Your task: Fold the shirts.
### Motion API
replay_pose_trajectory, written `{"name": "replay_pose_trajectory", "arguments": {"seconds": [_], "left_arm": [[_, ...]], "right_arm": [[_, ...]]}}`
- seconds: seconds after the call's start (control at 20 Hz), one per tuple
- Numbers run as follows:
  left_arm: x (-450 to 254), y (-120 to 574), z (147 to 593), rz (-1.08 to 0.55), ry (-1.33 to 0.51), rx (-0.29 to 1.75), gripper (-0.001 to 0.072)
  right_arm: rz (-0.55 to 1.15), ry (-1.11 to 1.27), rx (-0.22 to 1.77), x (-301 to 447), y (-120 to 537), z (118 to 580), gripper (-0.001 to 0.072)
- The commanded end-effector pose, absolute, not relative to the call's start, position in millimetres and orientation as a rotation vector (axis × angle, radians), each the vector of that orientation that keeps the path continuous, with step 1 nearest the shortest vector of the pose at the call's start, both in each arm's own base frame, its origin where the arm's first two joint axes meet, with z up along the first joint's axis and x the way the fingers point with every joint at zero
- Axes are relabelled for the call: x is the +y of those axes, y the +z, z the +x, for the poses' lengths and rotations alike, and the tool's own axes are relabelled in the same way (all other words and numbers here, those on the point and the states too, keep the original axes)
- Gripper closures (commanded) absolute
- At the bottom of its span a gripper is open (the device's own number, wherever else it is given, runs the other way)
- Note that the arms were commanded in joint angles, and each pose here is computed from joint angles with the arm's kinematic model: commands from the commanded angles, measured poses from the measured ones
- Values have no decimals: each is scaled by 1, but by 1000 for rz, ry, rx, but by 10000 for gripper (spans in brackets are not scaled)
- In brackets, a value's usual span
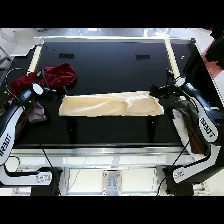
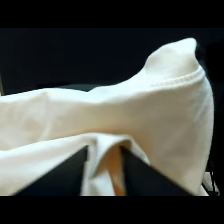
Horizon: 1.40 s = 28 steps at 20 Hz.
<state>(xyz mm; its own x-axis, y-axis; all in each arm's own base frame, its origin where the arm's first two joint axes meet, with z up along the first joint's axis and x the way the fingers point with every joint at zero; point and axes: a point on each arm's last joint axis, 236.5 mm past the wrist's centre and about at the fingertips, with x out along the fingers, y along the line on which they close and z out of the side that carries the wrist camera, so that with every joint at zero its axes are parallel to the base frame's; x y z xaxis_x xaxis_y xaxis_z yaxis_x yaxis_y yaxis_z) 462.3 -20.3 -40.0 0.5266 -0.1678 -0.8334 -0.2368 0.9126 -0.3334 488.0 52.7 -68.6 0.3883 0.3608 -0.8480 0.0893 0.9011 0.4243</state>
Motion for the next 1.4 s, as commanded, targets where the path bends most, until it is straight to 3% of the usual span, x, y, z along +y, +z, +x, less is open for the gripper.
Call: {"name": "replay_pose_trajectory", "arguments": {"seconds": [0.0,0.1,0.15,0.2,0.25,0.3,0.55,0.75,0.95,1.05,1.35], "left_arm": [[-9,-4,465,-443,49,945,684],[5,36,465,-448,61,848,658],[12,59,463,-434,60,794,418],[16,79,460,-411,53,751,59],[17,95,456,-400,48,716,16],[16,107,453,-397,43,691,14],[-39,144,449,-488,-117,627,14],[-123,137,447,-171,-373,642,14],[-185,121,475,92,-463,718,16],[-209,108,492,166,-485,803,17],[-258,22,486,277,-592,1140,16]], "right_arm": [[378,233,1171,55,-23,485,300],[264,250,1111,46,28,485,300],[206,242,1069,39,53,486,298],[154,219,1017,30,77,487,293],[119,199,973,23,95,487,241],[97,182,939,18,107,488,209],[129,138,955,6,98,490,208],[484,92,984,-23,63,506,208],[777,206,1070,-31,22,498,141],[805,257,1144,-30,-2,488,36],[779,322,1303,-18,-66,470,29]]}}
